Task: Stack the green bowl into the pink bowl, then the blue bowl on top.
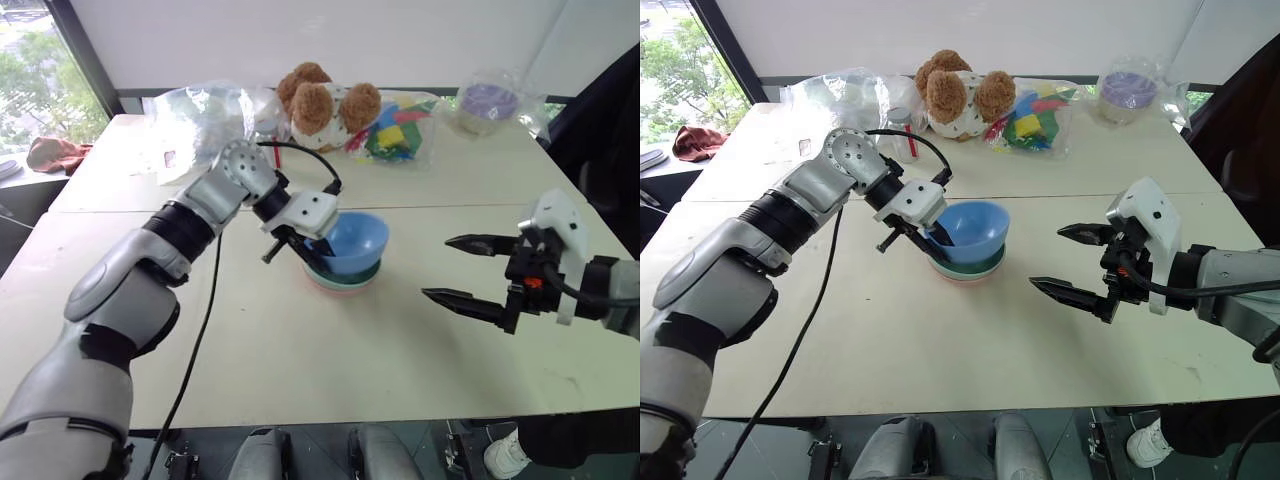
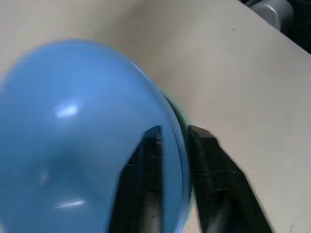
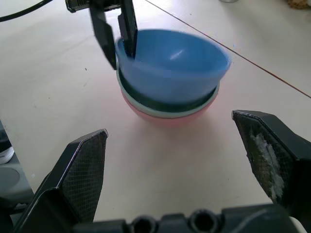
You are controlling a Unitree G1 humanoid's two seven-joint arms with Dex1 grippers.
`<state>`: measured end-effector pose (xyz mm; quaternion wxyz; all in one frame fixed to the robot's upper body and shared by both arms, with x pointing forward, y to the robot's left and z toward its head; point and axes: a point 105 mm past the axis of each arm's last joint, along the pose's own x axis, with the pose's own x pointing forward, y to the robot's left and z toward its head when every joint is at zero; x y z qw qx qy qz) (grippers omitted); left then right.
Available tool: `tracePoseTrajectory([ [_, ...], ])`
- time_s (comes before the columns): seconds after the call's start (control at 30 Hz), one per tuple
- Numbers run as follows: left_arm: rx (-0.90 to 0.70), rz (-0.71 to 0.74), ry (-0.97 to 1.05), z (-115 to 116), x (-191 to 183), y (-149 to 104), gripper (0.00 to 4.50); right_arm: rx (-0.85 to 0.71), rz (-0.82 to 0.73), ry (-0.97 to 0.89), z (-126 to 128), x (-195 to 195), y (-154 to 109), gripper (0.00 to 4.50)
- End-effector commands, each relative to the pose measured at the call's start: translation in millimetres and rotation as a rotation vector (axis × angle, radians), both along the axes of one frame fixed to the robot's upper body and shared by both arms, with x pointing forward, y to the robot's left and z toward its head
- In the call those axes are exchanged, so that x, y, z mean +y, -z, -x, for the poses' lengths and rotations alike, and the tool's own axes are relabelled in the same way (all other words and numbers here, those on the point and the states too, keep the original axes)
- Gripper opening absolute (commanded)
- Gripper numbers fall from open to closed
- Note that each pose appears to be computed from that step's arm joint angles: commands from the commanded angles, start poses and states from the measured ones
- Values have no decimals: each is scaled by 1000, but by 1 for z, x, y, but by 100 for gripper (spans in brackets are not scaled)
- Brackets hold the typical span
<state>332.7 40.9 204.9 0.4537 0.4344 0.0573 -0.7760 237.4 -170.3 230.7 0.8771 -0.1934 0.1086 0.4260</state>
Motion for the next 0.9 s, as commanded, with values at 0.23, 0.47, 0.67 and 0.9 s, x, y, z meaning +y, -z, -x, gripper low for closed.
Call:
tracePoseTrajectory([
  [0.23, -10, 117, -44, 1, 11, -42, 444, -50, 13, -6, 0, 1, -11, 450],
  [0.47, 114, 384, -294, -2, 64, -81, 444, -41, 29, -12, -5, -2, -9, 450],
  [0.67, 161, 500, -620, 8, 121, -59, 444, -23, 43, -52, -11, -4, -8, 450],
  [0.9, 238, 533, -853, 44, 147, -30, 444, -7, 62, -88, -25, -8, -8, 450],
])
